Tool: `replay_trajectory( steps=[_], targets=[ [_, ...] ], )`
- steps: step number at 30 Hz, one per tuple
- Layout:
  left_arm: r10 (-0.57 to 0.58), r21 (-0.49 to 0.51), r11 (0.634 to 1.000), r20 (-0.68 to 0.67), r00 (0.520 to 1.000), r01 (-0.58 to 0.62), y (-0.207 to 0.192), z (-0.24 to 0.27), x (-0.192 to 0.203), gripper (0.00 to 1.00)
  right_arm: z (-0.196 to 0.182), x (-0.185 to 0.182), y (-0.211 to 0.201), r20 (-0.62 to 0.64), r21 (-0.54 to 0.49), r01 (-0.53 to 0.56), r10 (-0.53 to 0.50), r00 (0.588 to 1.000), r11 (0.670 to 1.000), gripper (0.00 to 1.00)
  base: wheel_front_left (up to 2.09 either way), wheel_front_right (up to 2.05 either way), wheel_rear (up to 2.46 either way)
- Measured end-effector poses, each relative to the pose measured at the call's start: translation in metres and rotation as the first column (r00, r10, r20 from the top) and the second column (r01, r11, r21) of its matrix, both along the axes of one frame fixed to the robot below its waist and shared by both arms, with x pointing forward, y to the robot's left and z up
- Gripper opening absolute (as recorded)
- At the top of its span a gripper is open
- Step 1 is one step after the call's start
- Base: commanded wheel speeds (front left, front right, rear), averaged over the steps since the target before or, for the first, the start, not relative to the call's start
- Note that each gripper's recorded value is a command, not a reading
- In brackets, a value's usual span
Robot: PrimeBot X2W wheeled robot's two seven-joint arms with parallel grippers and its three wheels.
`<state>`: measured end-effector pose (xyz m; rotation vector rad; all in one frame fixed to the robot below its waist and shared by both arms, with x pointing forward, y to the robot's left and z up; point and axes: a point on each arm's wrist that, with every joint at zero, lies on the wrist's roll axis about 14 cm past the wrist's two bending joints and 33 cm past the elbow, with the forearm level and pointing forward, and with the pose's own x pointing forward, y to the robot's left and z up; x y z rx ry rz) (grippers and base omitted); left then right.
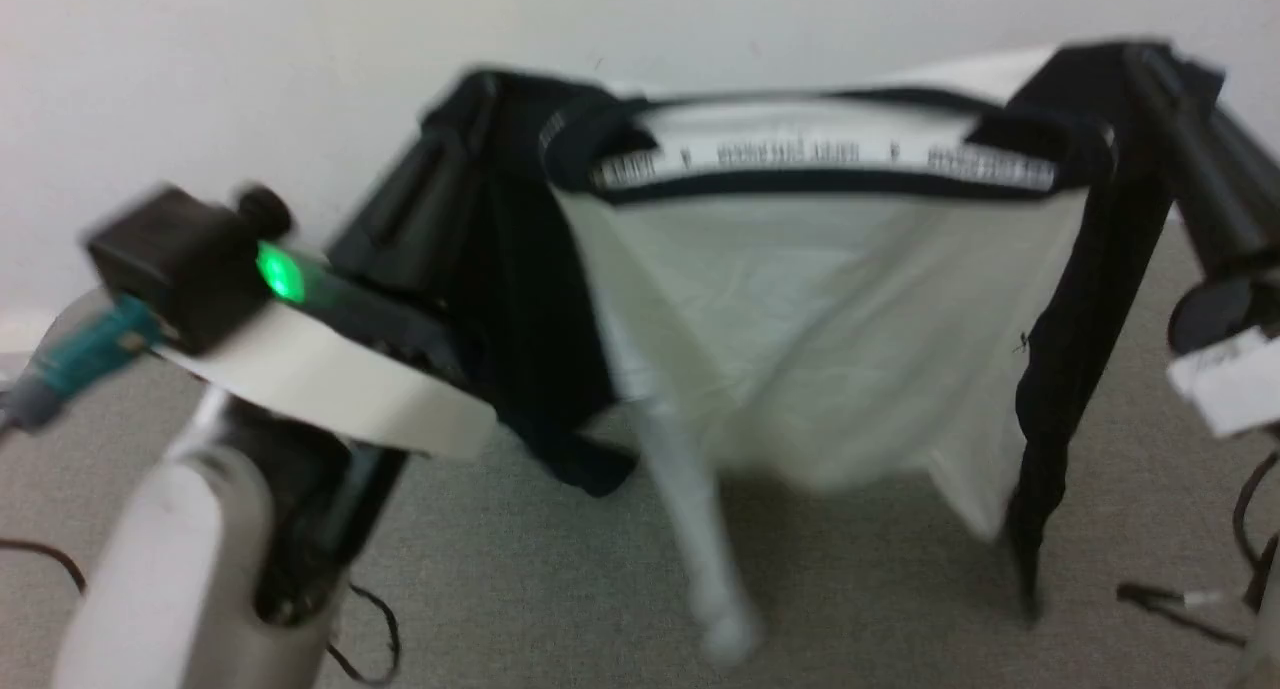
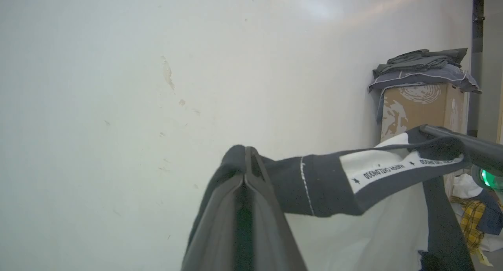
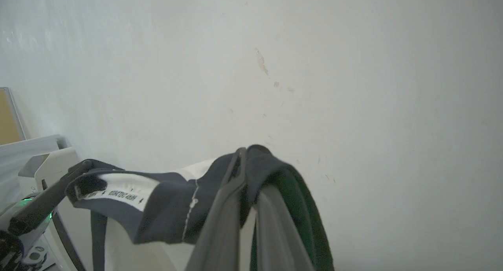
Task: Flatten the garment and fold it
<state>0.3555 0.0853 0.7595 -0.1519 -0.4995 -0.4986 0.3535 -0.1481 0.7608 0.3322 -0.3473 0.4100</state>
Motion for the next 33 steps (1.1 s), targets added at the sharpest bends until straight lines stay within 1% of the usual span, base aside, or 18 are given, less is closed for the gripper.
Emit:
replay_trajectory(
  steps=[3, 8, 11, 15, 19, 26, 31, 33],
  targets=[
    [0.017, -0.027, 1.0, 0.061, 0.998, -0.015, 0.009, 0.03, -0.001, 0.0, 0.027, 0.0, 0.0, 0.065, 0.01, -0.014, 0.014, 0.998, 1.0, 0.0, 0.0, 0.0, 0.0],
    [0.039, -0.028, 0.999, 0.119, 0.992, -0.036, 0.018, 0.062, 0.004, 0.0, 0.065, 0.005, 0.007, 0.146, -0.002, -0.035, 0.035, 0.989, 0.999, 0.0, 0.0, 0.0, 0.0],
    [0.063, -0.008, 0.998, 0.136, 0.989, -0.063, 0.024, 0.075, 0.014, 0.0, 0.082, 0.014, 0.012, 0.177, -0.033, -0.033, 0.038, 0.983, 0.999, 0.0, 0.0, 0.0, 0.0],
    [0.078, 0.017, 0.997, 0.144, 0.987, -0.081, 0.027, 0.086, 0.032, 0.0, 0.092, 0.034, 0.02, 0.198, -0.126, -0.01, 0.035, 0.98, 0.992, 0.0, 0.0, 0.0, 0.0],
    [0.094, 0.046, 0.994, 0.124, 0.988, -0.1, 0.031, 0.089, 0.062, 0.0, 0.091, 0.068, 0.024, 0.187, -0.213, 0.011, 0.029, 0.982, 0.977, 0.0, 0.0, 0.0, 0.0],
    [0.125, 0.087, 0.988, 0.067, 0.99, -0.131, 0.035, 0.079, 0.14, 0.0, 0.091, 0.142, 0.027, 0.219, -0.342, 0.078, -0.001, 0.976, 0.936, 0.0, 0.0, 0.0, 0.0],
    [0.166, 0.12, 0.978, 0.044, 0.985, -0.17, 0.038, 0.066, 0.206, 0.0, 0.075, 0.204, 0.029, 0.235, -0.385, 0.116, -0.024, 0.972, 0.916, 0.0, 0.0, 0.0, 0.0],
    [0.172, 0.115, 0.978, 0.024, 0.985, -0.174, 0.038, 0.057, 0.232, 0.0, 0.064, 0.228, 0.03, 0.238, -0.398, 0.129, -0.034, 0.971, 0.908, 0.0, 0.0, 0.0, 0.0]
  ],
)
